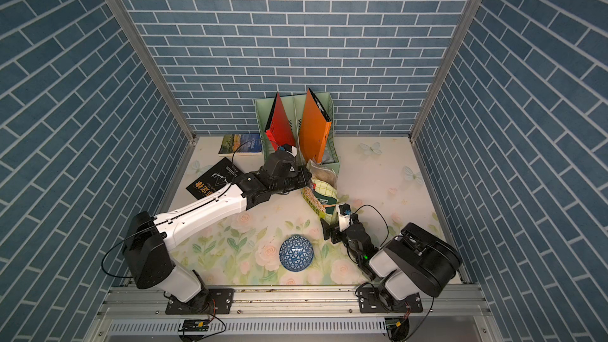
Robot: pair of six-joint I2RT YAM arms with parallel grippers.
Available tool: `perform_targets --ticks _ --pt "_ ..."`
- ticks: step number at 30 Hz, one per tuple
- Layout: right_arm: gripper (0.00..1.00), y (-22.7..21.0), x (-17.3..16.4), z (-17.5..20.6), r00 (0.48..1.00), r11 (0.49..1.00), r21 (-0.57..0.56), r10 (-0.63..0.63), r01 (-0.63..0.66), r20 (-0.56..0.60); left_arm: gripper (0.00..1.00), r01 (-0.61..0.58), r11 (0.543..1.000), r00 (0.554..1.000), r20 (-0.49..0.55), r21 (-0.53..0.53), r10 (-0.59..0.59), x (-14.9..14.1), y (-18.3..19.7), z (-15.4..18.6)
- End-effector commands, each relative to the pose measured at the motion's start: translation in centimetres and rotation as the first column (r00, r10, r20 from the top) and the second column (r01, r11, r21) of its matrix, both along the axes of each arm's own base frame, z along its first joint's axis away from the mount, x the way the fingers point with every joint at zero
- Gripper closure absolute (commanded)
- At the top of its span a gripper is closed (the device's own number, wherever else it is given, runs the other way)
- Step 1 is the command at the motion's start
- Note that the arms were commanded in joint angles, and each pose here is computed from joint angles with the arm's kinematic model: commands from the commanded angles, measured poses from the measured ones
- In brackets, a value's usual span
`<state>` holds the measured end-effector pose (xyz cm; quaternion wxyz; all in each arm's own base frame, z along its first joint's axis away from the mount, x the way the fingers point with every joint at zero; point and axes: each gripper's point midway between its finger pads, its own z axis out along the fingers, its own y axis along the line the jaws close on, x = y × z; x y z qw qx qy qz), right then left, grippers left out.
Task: Pour the oats into the breakfast bowl
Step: Pick up the oats bag from the center of the board.
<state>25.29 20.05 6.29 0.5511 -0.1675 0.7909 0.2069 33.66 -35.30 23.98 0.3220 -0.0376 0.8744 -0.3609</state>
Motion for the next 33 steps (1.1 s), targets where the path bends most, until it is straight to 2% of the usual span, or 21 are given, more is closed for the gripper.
perform_targets --ticks 1,4,10,15,20,24,27,30,31,33 --pt "0.03 1.1 0.8 2.0 0.996 0.999 0.048 0.017 -0.021 0.086 1.0 -0.027 1.0 0.999 0.032 -0.014 0.027 0.5 0.8 1.2" --pt "0.03 0.9 0.9 2.4 0.993 0.998 0.054 0.004 -0.011 0.118 1.0 -0.037 0.999 0.999 0.02 -0.008 0.037 0.5 1.0 1.0" --pt "0.03 1.4 2.1 2.4 0.982 1.0 -0.005 0.002 -0.001 0.187 1.0 -0.069 0.998 0.998 -0.009 -0.012 0.069 0.5 1.3 0.5" --pt "0.03 2.0 2.4 2.5 0.975 1.0 0.02 0.012 -0.017 0.224 1.0 -0.09 0.996 0.996 -0.018 -0.019 0.089 0.7 1.5 0.5" --pt "0.08 3.1 3.0 1.1 0.979 0.999 -0.005 0.044 -0.044 0.199 1.0 -0.086 0.996 0.996 -0.028 -0.03 0.086 0.7 1.0 0.5" --pt "0.22 2.9 3.4 1.3 0.977 1.0 0.01 0.024 -0.026 0.213 1.0 -0.085 0.996 0.996 -0.038 -0.026 0.084 0.9 0.8 0.3" --pt "0.41 3.6 3.6 1.1 0.979 0.999 0.01 0.047 -0.05 0.2 1.0 -0.091 0.996 0.995 -0.032 -0.01 0.091 1.1 1.0 0.2" --pt "0.5 4.0 3.6 0.9 0.983 0.998 -0.003 0.064 -0.064 0.174 1.0 -0.085 0.996 0.996 -0.014 0.005 0.085 1.3 1.0 0.6" --pt "0.58 4.0 3.5 1.0 0.983 0.998 -0.009 0.066 -0.065 0.171 1.0 -0.086 0.996 0.996 -0.007 0.012 0.086 1.4 1.0 0.8" --pt "0.84 3.8 3.4 1.3 0.983 0.998 -0.025 0.068 -0.065 0.168 1.0 -0.092 0.996 0.996 0.011 0.018 0.092 1.5 1.3 1.5"
